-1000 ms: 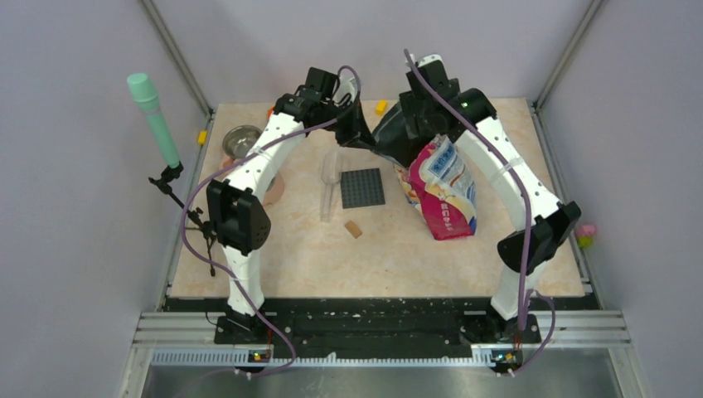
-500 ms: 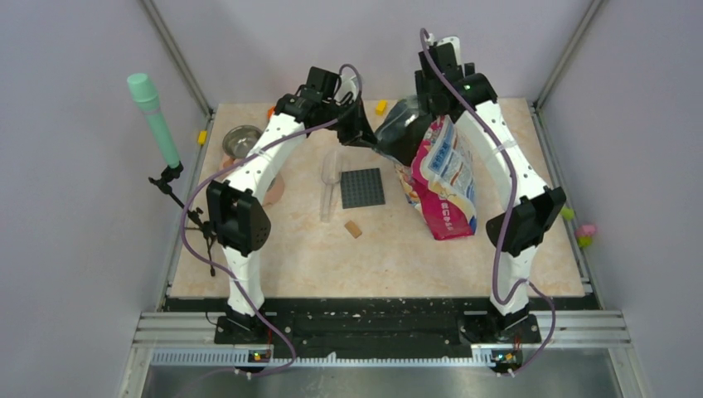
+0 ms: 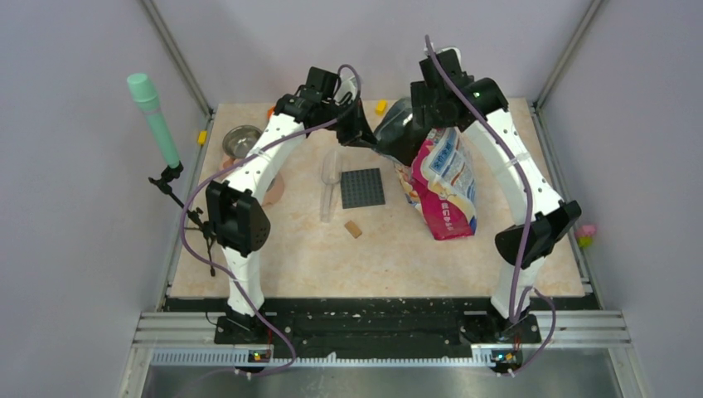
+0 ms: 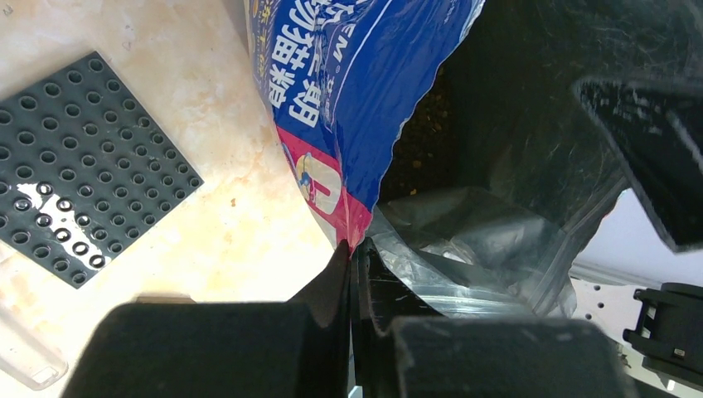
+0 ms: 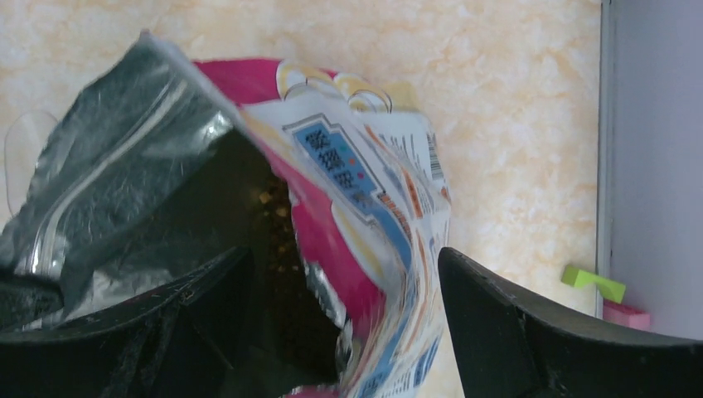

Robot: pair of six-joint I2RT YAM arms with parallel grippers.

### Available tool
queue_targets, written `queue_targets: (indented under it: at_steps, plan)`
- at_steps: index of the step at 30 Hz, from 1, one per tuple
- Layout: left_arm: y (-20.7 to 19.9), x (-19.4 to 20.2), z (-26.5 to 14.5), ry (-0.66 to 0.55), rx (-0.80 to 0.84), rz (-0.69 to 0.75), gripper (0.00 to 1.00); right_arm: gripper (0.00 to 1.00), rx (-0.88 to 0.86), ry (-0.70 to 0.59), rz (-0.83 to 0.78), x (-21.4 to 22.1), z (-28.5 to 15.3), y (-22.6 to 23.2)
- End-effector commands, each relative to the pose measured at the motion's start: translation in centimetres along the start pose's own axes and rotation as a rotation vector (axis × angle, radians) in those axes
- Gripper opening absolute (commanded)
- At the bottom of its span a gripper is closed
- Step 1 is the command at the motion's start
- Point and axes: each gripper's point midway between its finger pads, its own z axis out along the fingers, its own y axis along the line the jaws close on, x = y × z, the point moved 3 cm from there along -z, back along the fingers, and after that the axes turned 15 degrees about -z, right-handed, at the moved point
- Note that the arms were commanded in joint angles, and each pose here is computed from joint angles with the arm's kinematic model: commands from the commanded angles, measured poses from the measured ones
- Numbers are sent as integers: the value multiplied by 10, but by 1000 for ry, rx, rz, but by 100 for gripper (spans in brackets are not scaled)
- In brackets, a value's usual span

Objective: Serve the pet food

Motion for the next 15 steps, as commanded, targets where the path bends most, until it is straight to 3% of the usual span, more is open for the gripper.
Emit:
queue_targets:
  at_steps: [1, 6, 8, 10, 12, 15]
  plan:
    - [-31, -7, -28, -72, 59, 54, 0, 81, 60, 38, -6, 16, -27, -14]
    - [-28, -9, -26, -77, 50, 53, 0, 59, 54, 9, 2, 16, -33, -16]
    - [-26, -11, -25, -84, 38, 54, 0, 43, 63, 18, 5, 16, -33, -17]
    - [-22, -12, -25, -99, 14, 52, 0, 17, 74, 30, 13, 16, -35, -19]
    - [-16, -14, -24, -107, -6, 50, 0, 0, 60, 18, 32, 15, -36, -17]
    - [-6, -14, -19, -108, -34, 50, 0, 0, -27, -44, 86, 9, -41, -2]
